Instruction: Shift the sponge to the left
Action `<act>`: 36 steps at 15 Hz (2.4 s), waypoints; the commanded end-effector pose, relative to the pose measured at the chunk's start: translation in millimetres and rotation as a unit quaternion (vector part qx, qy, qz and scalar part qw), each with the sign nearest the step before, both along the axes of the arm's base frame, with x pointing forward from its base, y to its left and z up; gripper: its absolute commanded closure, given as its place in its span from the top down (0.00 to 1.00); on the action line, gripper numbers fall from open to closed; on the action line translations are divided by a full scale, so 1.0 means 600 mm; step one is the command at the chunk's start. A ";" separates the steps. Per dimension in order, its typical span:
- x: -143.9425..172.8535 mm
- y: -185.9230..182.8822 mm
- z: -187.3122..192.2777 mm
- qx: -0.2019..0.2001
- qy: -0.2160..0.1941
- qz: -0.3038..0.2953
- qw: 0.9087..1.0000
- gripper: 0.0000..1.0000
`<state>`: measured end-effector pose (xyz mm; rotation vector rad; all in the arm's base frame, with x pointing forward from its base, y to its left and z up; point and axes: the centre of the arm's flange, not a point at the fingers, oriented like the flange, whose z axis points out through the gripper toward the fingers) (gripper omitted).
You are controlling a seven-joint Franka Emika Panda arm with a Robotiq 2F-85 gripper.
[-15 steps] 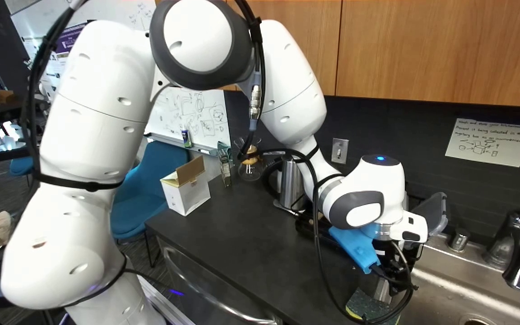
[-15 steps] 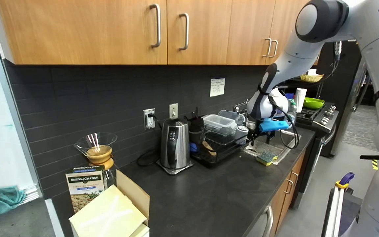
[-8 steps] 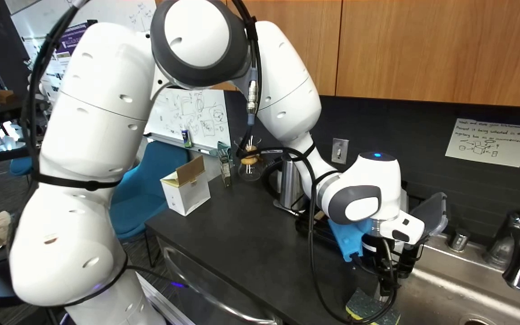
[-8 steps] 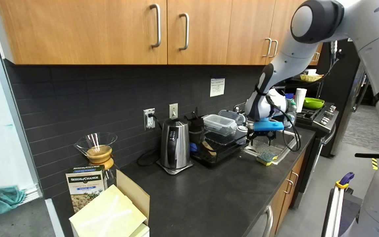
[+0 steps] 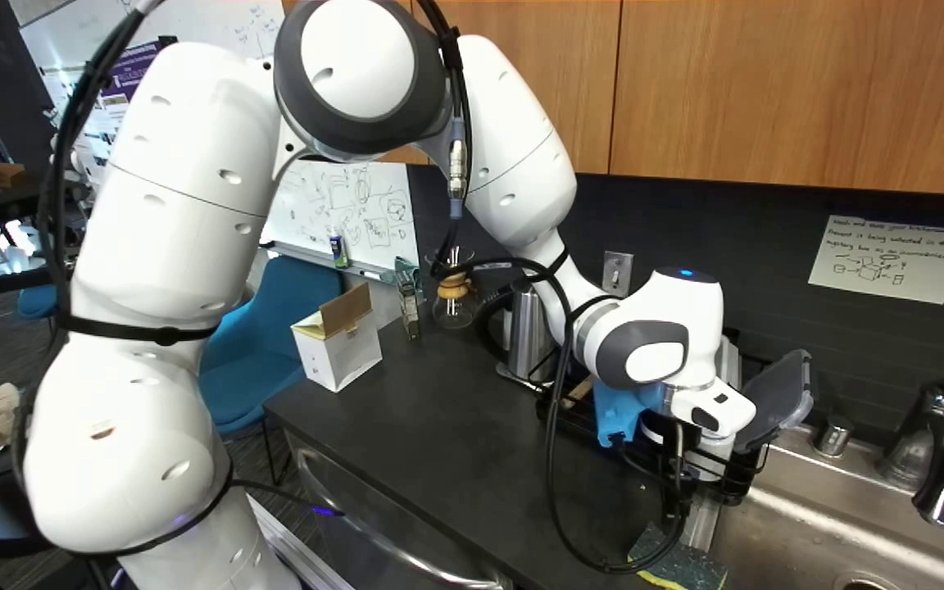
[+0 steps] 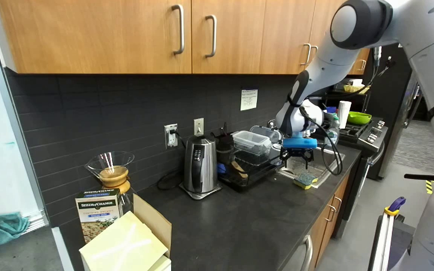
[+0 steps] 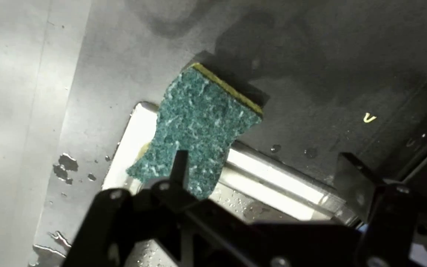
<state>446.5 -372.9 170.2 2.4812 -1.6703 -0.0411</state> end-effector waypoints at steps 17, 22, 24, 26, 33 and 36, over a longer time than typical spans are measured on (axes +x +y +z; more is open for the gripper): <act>-0.079 -0.045 -0.013 0.008 0.038 -0.035 0.999 1.00; -0.157 -0.084 -0.026 0.009 0.047 -0.032 0.998 1.00; -0.145 -0.074 -0.025 0.009 0.046 -0.024 0.999 1.00; -0.142 -0.072 -0.025 0.009 0.046 -0.022 0.999 1.00; -0.142 -0.073 -0.025 0.009 0.046 -0.023 0.999 1.00; -0.142 -0.073 -0.025 0.009 0.046 -0.023 0.999 1.00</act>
